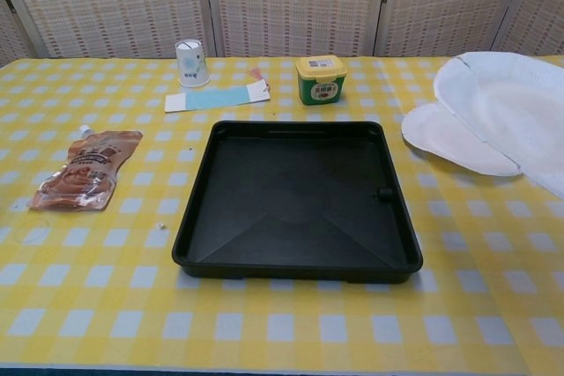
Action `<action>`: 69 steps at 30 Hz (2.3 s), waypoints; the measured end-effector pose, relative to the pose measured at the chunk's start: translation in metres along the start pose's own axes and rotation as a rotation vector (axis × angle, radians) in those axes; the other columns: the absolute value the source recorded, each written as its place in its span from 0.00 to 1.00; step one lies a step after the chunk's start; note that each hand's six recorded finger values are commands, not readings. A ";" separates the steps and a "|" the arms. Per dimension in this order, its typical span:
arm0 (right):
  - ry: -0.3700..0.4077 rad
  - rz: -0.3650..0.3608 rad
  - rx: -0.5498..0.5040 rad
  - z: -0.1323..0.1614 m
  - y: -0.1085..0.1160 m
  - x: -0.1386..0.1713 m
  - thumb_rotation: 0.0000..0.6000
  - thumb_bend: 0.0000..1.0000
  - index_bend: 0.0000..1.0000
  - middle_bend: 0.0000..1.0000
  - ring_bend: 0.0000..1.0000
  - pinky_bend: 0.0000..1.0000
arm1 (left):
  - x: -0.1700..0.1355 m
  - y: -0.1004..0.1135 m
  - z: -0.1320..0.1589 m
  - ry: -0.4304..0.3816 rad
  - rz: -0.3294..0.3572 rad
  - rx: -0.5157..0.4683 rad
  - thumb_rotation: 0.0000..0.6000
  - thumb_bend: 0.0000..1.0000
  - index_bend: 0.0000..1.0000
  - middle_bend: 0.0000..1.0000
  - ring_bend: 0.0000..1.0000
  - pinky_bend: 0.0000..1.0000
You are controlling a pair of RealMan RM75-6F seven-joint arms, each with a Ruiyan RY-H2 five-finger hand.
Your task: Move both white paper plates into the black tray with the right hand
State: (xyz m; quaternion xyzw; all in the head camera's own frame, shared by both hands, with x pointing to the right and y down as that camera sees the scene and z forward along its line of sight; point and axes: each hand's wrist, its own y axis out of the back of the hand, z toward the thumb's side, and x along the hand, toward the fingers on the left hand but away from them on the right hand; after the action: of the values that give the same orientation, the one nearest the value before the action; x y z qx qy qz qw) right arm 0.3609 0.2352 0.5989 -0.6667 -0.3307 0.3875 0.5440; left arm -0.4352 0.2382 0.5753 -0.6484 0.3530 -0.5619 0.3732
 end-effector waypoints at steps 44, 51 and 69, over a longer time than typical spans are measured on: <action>0.283 0.328 -0.051 0.141 -0.115 -0.190 1.00 0.42 0.67 0.07 0.01 0.00 | 0.004 0.006 -0.015 0.034 0.005 -0.033 1.00 0.49 0.00 0.00 0.00 0.00; 0.268 0.390 -0.067 0.142 -0.122 -0.192 1.00 0.42 0.21 0.00 0.00 0.00 | 0.004 0.007 -0.015 0.031 0.003 -0.035 1.00 0.49 0.00 0.00 0.00 0.00; 0.279 0.445 -0.047 0.140 -0.099 -0.193 1.00 0.27 0.00 0.00 0.00 0.00 | 0.005 0.004 -0.014 0.028 -0.003 -0.020 1.00 0.50 0.00 0.00 0.00 0.00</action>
State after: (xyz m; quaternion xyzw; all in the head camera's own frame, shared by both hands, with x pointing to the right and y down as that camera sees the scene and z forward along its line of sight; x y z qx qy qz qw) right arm 0.1434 0.1526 0.7115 -0.7824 -0.1068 0.3942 0.4701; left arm -0.4484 0.2304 0.5757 -0.6447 0.3627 -0.5679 0.3610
